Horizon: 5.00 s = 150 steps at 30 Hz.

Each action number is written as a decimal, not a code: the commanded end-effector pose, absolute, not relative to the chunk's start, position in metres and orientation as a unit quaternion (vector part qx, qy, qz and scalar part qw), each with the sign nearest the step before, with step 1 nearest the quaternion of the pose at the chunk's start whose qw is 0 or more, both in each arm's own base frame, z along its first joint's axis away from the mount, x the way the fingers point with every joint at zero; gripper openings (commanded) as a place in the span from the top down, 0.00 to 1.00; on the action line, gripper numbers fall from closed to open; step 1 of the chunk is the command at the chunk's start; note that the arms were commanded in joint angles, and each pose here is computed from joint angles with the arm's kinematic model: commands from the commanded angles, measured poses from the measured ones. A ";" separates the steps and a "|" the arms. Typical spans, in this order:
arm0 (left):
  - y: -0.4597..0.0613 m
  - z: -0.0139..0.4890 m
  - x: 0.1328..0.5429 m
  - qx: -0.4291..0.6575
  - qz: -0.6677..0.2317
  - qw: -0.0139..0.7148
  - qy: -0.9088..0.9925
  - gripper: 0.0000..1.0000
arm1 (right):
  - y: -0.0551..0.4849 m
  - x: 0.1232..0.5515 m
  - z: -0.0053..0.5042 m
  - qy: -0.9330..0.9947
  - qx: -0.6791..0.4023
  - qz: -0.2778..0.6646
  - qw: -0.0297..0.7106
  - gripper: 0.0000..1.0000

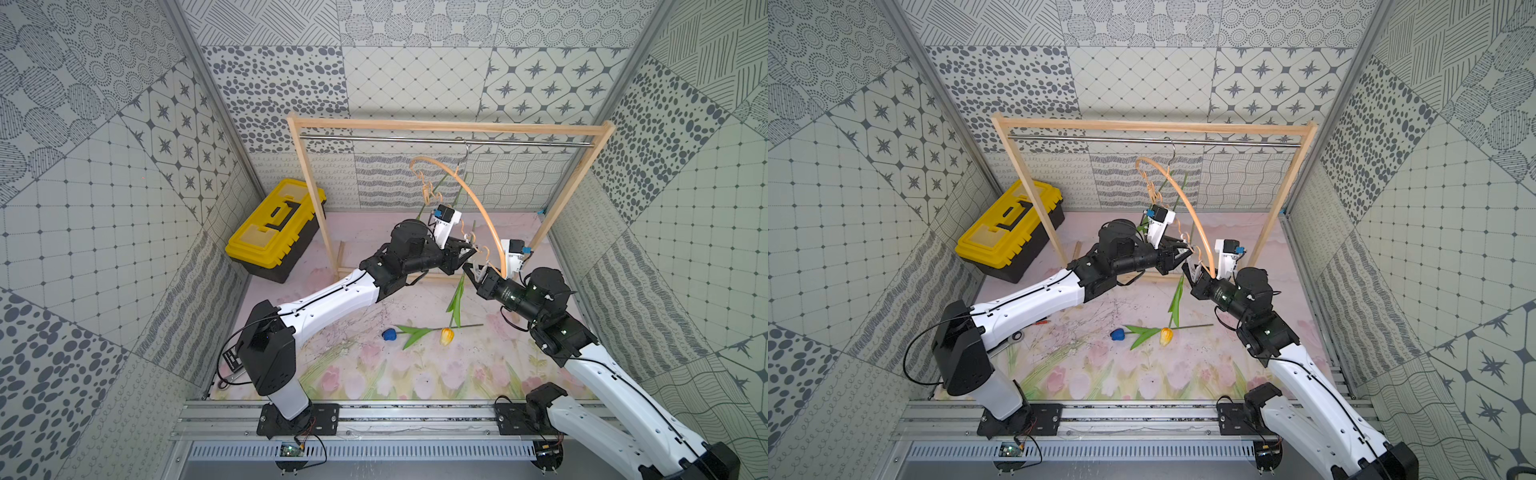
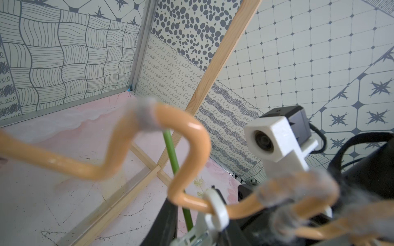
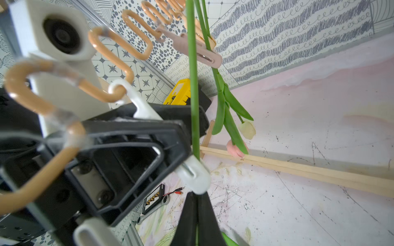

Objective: Dry the flowers on a clothes hanger
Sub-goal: Clamp the flower onto the hanger, then pick up the flower at the center of the board.

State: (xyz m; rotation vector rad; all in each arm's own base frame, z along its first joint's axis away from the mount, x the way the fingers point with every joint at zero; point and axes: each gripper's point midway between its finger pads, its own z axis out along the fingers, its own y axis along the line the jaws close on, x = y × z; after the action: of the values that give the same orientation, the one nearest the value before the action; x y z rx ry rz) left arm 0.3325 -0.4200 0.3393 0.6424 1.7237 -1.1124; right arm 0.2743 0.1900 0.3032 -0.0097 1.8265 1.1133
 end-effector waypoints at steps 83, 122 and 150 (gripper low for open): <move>-0.386 0.032 0.247 0.560 -0.151 0.259 0.772 0.64 | 0.082 0.218 0.187 0.880 0.177 0.219 0.382 0.46; -0.473 0.157 0.299 0.206 -0.386 0.276 0.856 1.00 | 0.127 0.196 0.182 0.844 0.085 0.366 0.382 0.58; -0.458 0.197 0.275 0.034 -0.578 0.225 0.784 1.00 | 0.163 0.210 0.161 0.844 0.065 0.426 0.319 0.68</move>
State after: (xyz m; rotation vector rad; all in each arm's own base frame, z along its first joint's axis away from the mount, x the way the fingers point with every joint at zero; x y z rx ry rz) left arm 0.2756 -0.4515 0.1650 0.1105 2.2680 -1.4641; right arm 0.2053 0.1576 0.1501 0.2053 2.2760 1.0833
